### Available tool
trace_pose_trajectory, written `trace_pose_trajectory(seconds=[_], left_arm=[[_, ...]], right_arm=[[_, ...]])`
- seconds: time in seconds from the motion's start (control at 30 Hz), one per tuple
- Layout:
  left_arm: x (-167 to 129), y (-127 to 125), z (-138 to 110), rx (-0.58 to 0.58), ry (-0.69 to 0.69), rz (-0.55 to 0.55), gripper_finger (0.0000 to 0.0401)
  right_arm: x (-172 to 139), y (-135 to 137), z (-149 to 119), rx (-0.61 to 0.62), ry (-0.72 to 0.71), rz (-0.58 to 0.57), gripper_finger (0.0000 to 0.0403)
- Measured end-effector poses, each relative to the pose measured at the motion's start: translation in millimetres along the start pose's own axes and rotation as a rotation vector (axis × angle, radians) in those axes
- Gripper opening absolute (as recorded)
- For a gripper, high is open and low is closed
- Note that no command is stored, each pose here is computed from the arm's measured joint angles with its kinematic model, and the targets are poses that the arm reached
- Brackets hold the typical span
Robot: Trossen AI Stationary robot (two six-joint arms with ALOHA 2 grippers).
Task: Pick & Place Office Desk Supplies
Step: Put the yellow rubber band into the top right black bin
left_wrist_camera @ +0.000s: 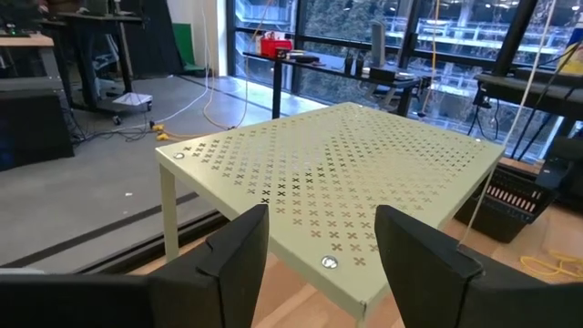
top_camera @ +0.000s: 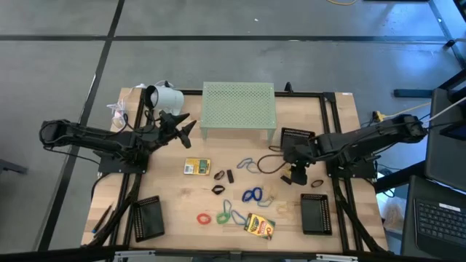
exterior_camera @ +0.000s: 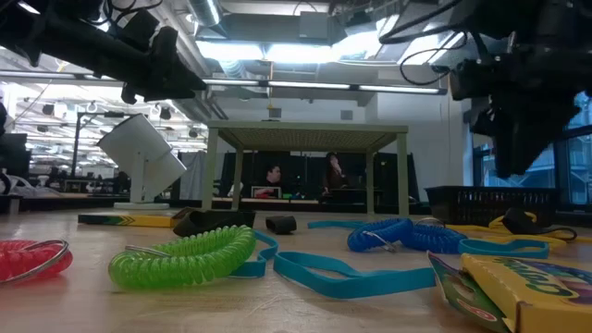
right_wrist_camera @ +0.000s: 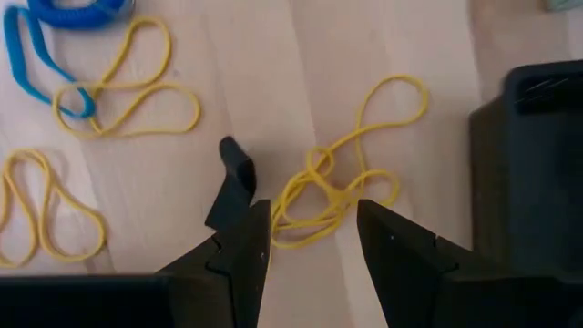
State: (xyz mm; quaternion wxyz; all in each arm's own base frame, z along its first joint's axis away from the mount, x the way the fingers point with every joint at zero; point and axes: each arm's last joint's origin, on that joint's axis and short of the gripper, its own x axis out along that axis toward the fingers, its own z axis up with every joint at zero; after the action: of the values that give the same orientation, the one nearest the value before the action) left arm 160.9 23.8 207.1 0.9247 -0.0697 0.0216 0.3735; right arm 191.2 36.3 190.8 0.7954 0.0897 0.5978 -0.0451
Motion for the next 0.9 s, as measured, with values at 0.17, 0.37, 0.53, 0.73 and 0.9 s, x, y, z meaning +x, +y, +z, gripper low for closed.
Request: trace_pose_trajectory(seconds=[0.17, 0.37, 0.53, 0.73, 0.9], left_arm=[[0, 0, 0, 0.001, 0.001, 0.000, 0.0198], [0, 0, -1, 0.007, 0.007, 0.002, 0.0198], [0, 0, -1, 0.006, 0.007, 0.001, 0.0198], [0, 0, -1, 0.006, 0.008, -0.002, 0.0198], [0, 0, -2, 0.011, 0.017, 0.000, 0.0198]], right_arm=[[11, 11, -3, -0.027, 0.051, -0.006, 0.0168], [23, 22, -5, -0.086, 0.082, -0.062, 0.0168], [32, 27, -6, -0.108, 0.111, -0.075, 0.0168], [40, 32, -3, -0.117, 0.103, -0.065, 0.0168], [44, 32, -3, -0.117, 0.108, -0.068, 0.0150]])
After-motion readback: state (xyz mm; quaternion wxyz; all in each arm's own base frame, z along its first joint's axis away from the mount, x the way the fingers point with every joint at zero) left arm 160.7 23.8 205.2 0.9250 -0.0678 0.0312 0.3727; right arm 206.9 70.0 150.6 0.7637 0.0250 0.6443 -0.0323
